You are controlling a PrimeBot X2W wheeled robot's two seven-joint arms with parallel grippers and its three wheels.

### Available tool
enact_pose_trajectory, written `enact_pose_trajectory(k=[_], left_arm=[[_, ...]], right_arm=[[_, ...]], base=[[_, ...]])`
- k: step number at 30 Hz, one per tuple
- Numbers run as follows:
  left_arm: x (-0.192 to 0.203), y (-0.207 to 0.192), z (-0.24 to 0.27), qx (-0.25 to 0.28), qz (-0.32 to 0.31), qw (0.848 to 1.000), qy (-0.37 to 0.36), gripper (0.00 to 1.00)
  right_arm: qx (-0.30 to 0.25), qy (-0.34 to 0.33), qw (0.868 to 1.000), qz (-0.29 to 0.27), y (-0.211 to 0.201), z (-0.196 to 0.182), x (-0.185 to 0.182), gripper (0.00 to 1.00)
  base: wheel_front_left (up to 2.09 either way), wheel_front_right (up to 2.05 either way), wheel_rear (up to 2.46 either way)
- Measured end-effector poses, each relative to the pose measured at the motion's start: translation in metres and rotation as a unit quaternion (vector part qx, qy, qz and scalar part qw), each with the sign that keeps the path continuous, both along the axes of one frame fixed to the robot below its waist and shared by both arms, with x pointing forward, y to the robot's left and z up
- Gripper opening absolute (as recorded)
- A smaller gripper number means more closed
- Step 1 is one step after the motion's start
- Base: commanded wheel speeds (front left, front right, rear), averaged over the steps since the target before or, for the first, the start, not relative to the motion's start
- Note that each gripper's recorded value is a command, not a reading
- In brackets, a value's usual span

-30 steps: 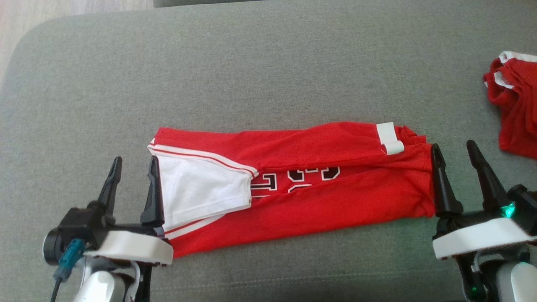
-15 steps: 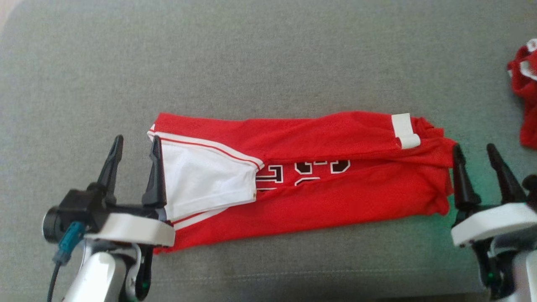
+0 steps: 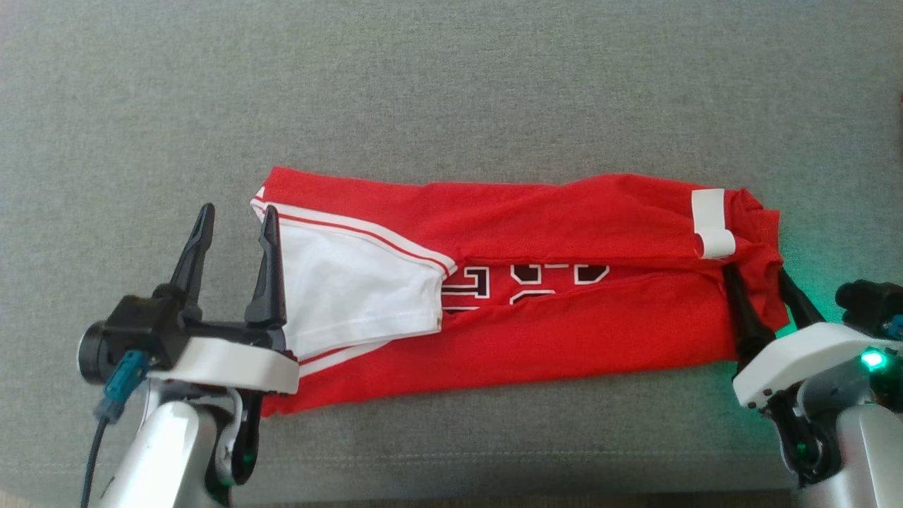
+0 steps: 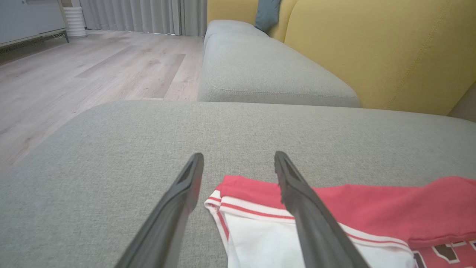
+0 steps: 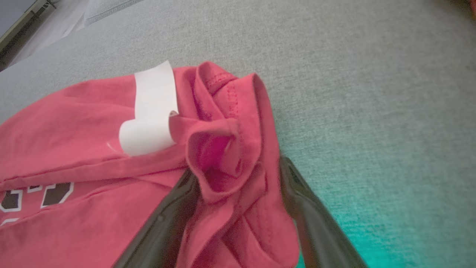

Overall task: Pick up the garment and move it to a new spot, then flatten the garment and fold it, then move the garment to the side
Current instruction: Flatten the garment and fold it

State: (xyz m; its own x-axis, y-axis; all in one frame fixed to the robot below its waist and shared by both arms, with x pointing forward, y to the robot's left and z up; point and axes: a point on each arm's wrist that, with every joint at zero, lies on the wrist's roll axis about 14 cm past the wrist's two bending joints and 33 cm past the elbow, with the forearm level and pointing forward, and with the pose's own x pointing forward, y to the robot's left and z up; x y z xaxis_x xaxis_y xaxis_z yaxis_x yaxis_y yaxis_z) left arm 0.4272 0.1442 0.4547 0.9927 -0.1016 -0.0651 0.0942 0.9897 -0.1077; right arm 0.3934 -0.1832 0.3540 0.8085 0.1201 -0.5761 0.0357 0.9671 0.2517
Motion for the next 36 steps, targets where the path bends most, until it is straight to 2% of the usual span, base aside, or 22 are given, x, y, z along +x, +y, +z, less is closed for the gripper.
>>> enact_pose_trajectory(k=[1, 3, 12, 20, 23, 27, 30, 36], left_arm=[[0.000, 0.000, 0.000, 0.000, 0.000, 1.000, 0.000, 1.00], [0.000, 0.001, 0.000, 0.000, 0.002, 1.000, -0.001, 1.00], [0.002, -0.001, 0.009, 0.006, -0.002, 1.000, -0.015, 1.00], [0.000, -0.008, 0.022, 0.002, -0.010, 0.999, -0.032, 1.00], [0.000, -0.010, 0.027, 0.000, -0.013, 0.999, -0.038, 1.00], [-0.002, -0.012, 0.031, 0.000, -0.017, 0.999, -0.044, 1.00], [-0.007, -0.014, 0.033, 0.000, -0.019, 0.999, -0.044, 1.00], [-0.012, -0.013, 0.038, 0.001, -0.017, 0.999, -0.049, 1.00]], right_arm=[[0.000, 0.000, 1.000, 0.000, 0.000, 0.000, 0.000, 0.84], [0.005, 0.003, 1.000, 0.000, 0.001, 0.000, 0.000, 0.00], [0.018, -0.018, 1.000, -0.011, -0.001, 0.015, 0.001, 0.00], [-0.038, -0.060, 0.994, -0.086, -0.078, 0.047, -0.003, 0.00], [-0.048, -0.067, 0.993, -0.084, -0.082, 0.056, -0.006, 0.00], [-0.059, -0.110, 0.991, -0.052, -0.066, 0.087, 0.004, 0.00], [-0.054, -0.140, 0.989, -0.007, -0.035, 0.112, 0.011, 0.00], [0.024, -0.166, 0.980, 0.106, 0.064, 0.141, 0.019, 0.00]], base=[[0.00, 0.00, 0.00], [0.00, 0.00, 0.00], [0.00, 0.00, 0.00], [0.00, 0.00, 0.00], [0.00, 0.00, 0.00], [0.00, 0.00, 0.00], [0.00, 0.00, 0.00], [0.00, 0.00, 0.00]])
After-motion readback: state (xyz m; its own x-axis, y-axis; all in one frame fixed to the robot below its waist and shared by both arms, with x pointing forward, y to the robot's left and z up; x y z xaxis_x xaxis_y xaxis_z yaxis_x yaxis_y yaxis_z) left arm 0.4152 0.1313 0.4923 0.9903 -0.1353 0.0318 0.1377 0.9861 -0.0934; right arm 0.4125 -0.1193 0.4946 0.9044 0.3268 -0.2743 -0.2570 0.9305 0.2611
